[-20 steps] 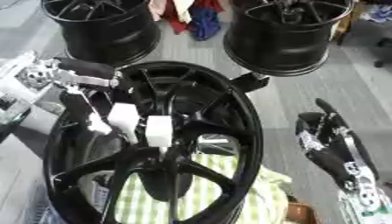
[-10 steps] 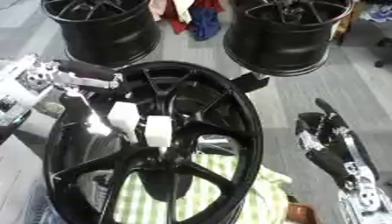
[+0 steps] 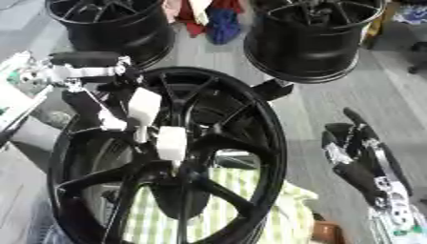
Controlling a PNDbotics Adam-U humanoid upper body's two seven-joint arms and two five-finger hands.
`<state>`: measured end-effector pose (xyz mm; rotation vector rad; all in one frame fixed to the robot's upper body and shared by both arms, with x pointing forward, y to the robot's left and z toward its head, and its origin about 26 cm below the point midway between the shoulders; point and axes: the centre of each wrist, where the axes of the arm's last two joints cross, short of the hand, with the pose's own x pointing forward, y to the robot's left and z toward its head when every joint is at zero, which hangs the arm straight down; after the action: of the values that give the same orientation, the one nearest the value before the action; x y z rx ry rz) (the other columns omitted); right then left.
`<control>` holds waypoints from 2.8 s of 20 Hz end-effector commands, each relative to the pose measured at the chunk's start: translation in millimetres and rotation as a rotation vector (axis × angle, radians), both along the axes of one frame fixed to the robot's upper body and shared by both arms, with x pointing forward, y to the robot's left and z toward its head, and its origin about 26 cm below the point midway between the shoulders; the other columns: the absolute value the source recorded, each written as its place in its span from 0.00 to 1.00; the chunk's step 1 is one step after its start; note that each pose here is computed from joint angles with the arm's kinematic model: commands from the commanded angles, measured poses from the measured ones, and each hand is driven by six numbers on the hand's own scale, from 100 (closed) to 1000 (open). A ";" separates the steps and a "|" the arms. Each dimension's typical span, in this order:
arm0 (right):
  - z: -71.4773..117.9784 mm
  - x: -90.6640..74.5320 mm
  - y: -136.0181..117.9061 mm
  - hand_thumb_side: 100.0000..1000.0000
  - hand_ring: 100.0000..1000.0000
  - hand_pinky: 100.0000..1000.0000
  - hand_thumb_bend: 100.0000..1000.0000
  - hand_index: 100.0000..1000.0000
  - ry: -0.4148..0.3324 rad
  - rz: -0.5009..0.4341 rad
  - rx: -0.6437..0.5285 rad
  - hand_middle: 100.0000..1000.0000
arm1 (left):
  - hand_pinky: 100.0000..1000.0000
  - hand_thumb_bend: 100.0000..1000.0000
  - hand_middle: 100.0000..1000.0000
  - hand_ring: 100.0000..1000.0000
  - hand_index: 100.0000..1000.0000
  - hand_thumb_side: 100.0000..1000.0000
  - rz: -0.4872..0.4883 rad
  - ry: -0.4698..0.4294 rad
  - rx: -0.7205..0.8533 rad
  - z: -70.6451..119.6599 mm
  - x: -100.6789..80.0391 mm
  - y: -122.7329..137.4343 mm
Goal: Pull the pin out of the wheel hub.
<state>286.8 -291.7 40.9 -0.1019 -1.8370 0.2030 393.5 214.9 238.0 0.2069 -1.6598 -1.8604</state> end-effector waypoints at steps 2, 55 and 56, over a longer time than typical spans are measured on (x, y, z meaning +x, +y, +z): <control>6.3 1.4 -5.0 0.20 0.74 0.80 0.09 0.98 -0.019 -0.002 -0.020 0.67 | 0.00 0.00 0.19 0.18 0.41 0.31 0.050 -0.113 -0.088 48.2 -8.7 22.3; 13.0 5.6 -2.6 0.20 0.74 0.80 0.10 0.98 -0.051 -0.017 0.002 0.67 | 0.42 0.16 0.60 0.56 0.72 0.58 0.990 -0.121 -1.235 -140.4 -77.7 119.1; 13.2 5.8 -2.5 0.20 0.74 0.80 0.10 0.98 -0.052 -0.018 0.003 0.67 | 0.42 0.16 0.60 0.56 0.72 0.59 0.987 -0.110 -1.241 -142.0 -77.7 116.0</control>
<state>290.5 -293.4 43.6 -0.1187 -1.8514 0.1727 315.2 333.7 87.4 0.4722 -1.9021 0.0078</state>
